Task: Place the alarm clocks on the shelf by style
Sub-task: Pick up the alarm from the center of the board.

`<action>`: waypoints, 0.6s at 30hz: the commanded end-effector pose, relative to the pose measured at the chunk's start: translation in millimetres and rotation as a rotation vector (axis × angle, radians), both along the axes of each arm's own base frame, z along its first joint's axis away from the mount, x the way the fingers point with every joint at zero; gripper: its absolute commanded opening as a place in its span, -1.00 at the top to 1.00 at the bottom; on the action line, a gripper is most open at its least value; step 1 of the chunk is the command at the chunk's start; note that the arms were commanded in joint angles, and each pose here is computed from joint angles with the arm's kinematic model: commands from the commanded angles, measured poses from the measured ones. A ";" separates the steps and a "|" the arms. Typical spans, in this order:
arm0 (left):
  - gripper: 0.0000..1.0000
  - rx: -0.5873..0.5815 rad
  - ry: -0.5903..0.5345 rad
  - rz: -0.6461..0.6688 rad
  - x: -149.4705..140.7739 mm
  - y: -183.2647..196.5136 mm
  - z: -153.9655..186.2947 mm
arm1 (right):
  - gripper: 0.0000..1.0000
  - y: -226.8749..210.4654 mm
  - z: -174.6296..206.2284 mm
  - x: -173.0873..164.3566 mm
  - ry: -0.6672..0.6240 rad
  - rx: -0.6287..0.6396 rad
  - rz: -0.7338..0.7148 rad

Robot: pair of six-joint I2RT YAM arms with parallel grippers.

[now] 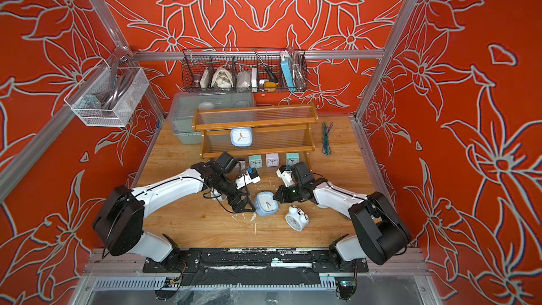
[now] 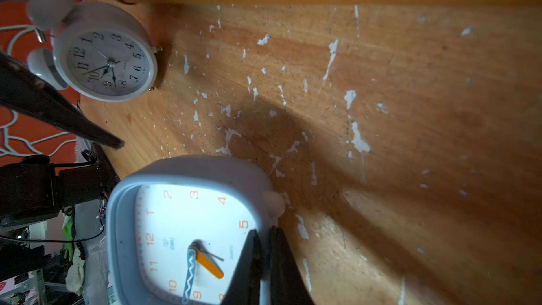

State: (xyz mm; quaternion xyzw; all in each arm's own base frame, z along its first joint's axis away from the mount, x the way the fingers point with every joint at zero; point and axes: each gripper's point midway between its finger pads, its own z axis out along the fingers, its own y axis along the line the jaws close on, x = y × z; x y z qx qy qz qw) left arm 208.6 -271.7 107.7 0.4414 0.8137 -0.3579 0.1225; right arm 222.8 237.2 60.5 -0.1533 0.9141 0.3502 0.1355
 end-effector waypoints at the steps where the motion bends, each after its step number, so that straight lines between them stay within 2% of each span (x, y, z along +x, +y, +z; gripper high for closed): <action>1: -0.97 -0.021 0.102 0.029 -1.2 -6.5 2.4 | 0.83 -2.1 8.6 -0.9 -0.041 -0.003 -0.004; 9: -0.97 -0.055 0.414 0.094 -0.3 -21.5 0.0 | 0.86 -5.6 19.7 -0.7 -0.085 0.001 -0.019; 18: -0.92 -0.078 0.460 0.115 2.5 -27.4 5.7 | 0.87 -8.4 33.6 -1.7 -0.149 -0.010 -0.041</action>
